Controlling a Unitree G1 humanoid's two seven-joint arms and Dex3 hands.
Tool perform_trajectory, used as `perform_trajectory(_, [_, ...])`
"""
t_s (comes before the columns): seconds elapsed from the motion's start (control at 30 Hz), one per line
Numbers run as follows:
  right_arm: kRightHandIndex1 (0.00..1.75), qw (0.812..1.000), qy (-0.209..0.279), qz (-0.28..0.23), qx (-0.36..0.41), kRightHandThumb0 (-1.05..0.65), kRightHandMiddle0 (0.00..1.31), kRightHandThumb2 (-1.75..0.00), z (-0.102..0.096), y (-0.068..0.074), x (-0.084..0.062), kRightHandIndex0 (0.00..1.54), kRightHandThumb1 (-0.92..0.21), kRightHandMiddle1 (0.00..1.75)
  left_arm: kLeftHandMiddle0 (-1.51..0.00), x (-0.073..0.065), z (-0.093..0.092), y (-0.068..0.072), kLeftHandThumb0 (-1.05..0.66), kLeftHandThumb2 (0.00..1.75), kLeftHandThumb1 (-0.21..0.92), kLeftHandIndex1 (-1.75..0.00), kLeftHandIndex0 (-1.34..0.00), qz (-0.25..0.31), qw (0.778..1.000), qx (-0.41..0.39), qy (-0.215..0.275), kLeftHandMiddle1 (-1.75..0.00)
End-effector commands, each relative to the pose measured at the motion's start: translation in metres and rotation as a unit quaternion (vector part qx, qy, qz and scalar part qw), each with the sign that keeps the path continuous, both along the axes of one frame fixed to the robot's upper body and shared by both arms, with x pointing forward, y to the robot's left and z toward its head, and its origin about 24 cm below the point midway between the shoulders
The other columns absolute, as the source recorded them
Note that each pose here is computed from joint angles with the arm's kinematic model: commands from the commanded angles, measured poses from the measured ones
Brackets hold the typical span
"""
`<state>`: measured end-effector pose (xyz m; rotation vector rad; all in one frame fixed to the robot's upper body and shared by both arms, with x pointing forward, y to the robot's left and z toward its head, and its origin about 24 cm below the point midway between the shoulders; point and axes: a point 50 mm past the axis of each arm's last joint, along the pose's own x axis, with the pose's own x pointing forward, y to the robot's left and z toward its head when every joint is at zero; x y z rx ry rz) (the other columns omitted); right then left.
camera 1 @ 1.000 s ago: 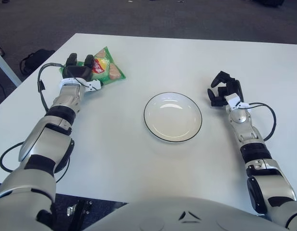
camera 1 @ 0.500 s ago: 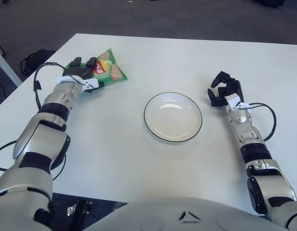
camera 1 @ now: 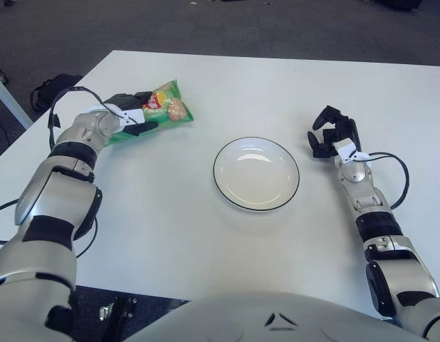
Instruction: Put the snack into the plate.
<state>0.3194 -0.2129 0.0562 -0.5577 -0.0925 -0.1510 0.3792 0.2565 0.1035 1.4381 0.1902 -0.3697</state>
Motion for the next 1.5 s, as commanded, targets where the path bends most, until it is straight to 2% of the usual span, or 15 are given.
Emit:
perform_trajectory(0.0, [1.75,0.994,0.112,-0.016,-0.006,-0.52,0.69,-1.43,-0.049,-0.003,-0.022,1.28,-0.22,1.75,-0.03,-0.010,-0.026,-0.001,-0.94,0.57,0.92,-0.64,0.00,-0.008,0.999,0.016,0.047,-0.62])
perform_trajectory(0.1, [1.75,0.994,0.112,-0.017,-0.007,-0.52,0.69,-1.44,-0.049,-0.003,-0.022,1.28,-0.22,1.75,-0.12,-0.010,-0.026,0.000,-0.85,0.53,0.85,-0.85,0.00,-0.002,1.000,0.023,0.018,-0.88])
perform_trajectory(0.17, [1.75,0.993,0.113,-0.017,-0.007,-0.52,0.70,-1.44,-0.049,-0.003,-0.022,1.28,-0.22,1.75,-0.24,-0.010,-0.027,0.001,-0.72,0.75,0.64,-1.32,0.00,0.003,1.000,0.027,-0.002,-1.21])
perform_trajectory(0.2, [1.75,0.993,0.113,-0.017,-0.007,-0.52,0.70,-1.44,-0.049,-0.003,-0.023,1.28,-0.22,1.75,-0.36,-0.010,-0.027,0.001,-0.58,0.86,0.55,-1.41,-0.11,0.005,1.000,0.029,-0.010,-1.24])
perform_trajectory(0.23, [1.75,0.993,0.113,-0.018,-0.007,-0.52,0.70,-1.44,-0.049,-0.003,-0.023,1.28,-0.22,1.75,-0.53,-0.011,-0.028,0.001,-0.37,1.02,0.42,-1.53,-0.27,0.009,0.999,0.028,-0.022,-1.27])
perform_trajectory(0.27, [1.75,0.993,0.114,-0.018,-0.007,-0.52,0.70,-1.44,-0.049,-0.003,-0.023,1.28,-0.22,1.75,-0.66,-0.011,-0.028,0.002,-0.24,1.19,0.29,-1.61,-0.41,0.011,0.999,0.028,-0.030,-1.31])
perform_trajectory(0.4, [1.75,0.993,0.113,-0.018,-0.005,-0.52,0.70,-1.44,-0.049,-0.003,-0.023,1.28,-0.22,1.75,-0.86,-0.010,-0.027,0.002,-0.05,1.50,0.06,-1.72,-0.63,0.031,0.997,0.018,-0.071,-1.43])
perform_trajectory(0.57, [1.75,0.993,0.114,-0.017,-0.005,-0.52,0.70,-1.44,-0.048,-0.003,-0.023,1.27,-0.21,1.75,-0.92,-0.008,-0.023,0.001,-0.01,1.59,-0.01,-1.74,-0.67,0.063,0.990,0.003,-0.126,-1.46])
perform_trajectory(0.8, [1.75,0.993,0.114,-0.017,-0.011,-0.52,0.70,-1.44,-0.048,-0.003,-0.023,1.27,-0.21,1.75,-0.91,-0.004,-0.016,-0.006,0.00,1.59,0.00,-1.75,-0.65,0.078,0.981,-0.023,-0.176,-1.51])
perform_trajectory(1.0, [1.75,0.993,0.115,-0.014,-0.014,-0.52,0.70,-1.45,-0.048,-0.003,-0.023,1.27,-0.21,1.75,-0.89,-0.001,-0.003,-0.012,0.00,1.58,0.03,-1.75,-0.61,0.057,0.972,-0.049,-0.221,-1.55])
perform_trajectory(1.2, [1.75,0.993,0.114,-0.014,-0.018,-0.53,0.70,-1.45,-0.048,-0.004,-0.023,1.27,-0.21,1.75,-0.88,0.002,0.018,-0.030,0.00,1.59,0.03,-1.75,-0.61,0.001,0.959,-0.062,-0.277,-1.56])
perform_trajectory(1.27, [1.75,0.993,0.114,-0.015,-0.021,-0.53,0.70,-1.45,-0.048,-0.004,-0.023,1.27,-0.21,1.75,-0.89,0.001,0.029,-0.041,0.00,1.60,0.02,-1.75,-0.61,-0.025,0.950,-0.069,-0.303,-1.57])
perform_trajectory(1.37, [1.75,0.993,0.114,-0.016,-0.027,-0.53,0.70,-1.45,-0.048,-0.004,-0.023,1.27,-0.21,1.75,-0.90,-0.004,0.048,-0.060,0.00,1.61,0.01,-1.75,-0.62,-0.063,0.931,-0.083,-0.349,-1.56])
perform_trajectory(1.47, [1.75,0.993,0.113,-0.015,-0.031,-0.53,0.70,-1.44,-0.048,-0.004,-0.023,1.27,-0.21,1.75,-0.91,-0.011,0.059,-0.071,0.00,1.63,-0.01,-1.75,-0.64,-0.080,0.916,-0.092,-0.382,-1.57])
